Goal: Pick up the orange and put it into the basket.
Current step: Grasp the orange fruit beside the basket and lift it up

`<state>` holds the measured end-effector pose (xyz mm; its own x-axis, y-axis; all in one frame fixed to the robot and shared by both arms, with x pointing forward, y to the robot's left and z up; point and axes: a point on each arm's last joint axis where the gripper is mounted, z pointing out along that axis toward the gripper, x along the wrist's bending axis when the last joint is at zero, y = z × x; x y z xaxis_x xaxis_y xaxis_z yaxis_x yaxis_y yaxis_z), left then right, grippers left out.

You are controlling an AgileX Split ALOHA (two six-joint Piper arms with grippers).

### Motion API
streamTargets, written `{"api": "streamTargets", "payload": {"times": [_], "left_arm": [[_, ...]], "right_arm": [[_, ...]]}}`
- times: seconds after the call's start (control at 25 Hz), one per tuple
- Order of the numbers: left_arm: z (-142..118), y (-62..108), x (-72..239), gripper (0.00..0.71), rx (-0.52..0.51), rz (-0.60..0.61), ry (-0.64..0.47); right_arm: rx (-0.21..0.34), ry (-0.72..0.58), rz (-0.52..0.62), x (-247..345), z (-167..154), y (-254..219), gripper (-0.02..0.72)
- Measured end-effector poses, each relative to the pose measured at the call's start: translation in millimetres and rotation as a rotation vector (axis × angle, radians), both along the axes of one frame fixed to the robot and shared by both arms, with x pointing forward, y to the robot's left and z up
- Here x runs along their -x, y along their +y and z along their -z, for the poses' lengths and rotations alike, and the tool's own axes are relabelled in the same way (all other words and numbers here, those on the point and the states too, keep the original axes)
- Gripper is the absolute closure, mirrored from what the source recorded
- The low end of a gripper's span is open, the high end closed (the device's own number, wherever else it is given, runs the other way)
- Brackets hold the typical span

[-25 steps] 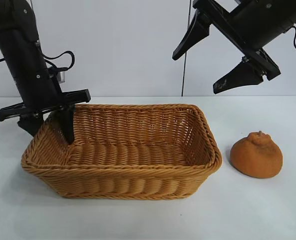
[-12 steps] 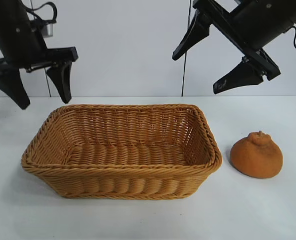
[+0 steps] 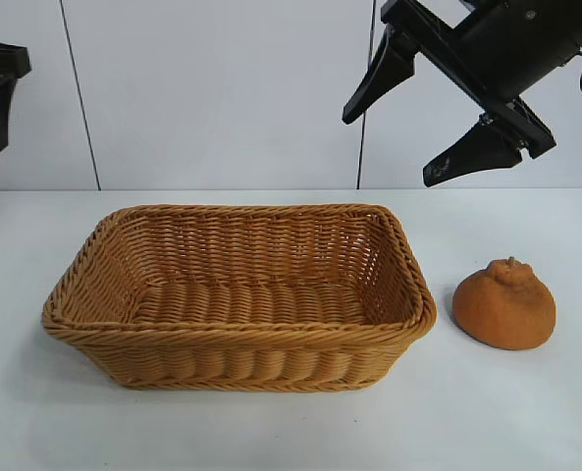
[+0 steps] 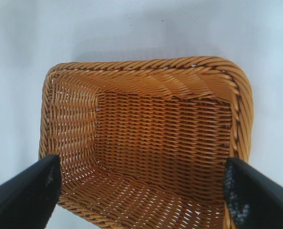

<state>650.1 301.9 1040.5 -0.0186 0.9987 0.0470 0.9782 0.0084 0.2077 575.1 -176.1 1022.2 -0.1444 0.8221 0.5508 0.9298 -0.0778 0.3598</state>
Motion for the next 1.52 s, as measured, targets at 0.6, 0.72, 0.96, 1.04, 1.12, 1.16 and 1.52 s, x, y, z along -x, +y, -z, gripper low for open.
{"api": "streamTargets", "payload": {"times": [0.6,0.72,0.96,1.04,1.12,1.16,1.52], "left_arm": [[-59.2,3.1,79.2,0.154,0.057,0.006,-0.096],[-63.6,2.4,122.4,0.154,0.058,0.006,-0.094],[-55.9,2.1,222.0,0.154,0.045,0.007,-0.117],[-48.3,1.7,254.0,0.154,0.045,0.008,-0.143],[-35.9,1.3,280.0,0.154,0.047,0.0,-0.185],[-32.5,1.1,291.8,0.154,0.049,-0.006,-0.229],[-4.9,0.2,360.6,0.154,0.059,-0.025,-0.513]], "right_arm": [[0.001,0.0,0.0,0.0,0.0,0.0,0.072],[0.001,0.0,0.0,0.0,0.0,0.0,0.072],[-0.002,0.016,-0.014,1.8,0.4,0.5,0.072],[-0.002,0.017,-0.014,1.9,0.4,0.5,0.072],[-0.002,0.021,-0.018,2.4,0.5,0.7,0.072],[-0.003,0.023,-0.019,2.6,0.5,0.7,0.072],[0.005,-0.022,-0.061,-4.6,-22.2,3.0,0.072]]}}
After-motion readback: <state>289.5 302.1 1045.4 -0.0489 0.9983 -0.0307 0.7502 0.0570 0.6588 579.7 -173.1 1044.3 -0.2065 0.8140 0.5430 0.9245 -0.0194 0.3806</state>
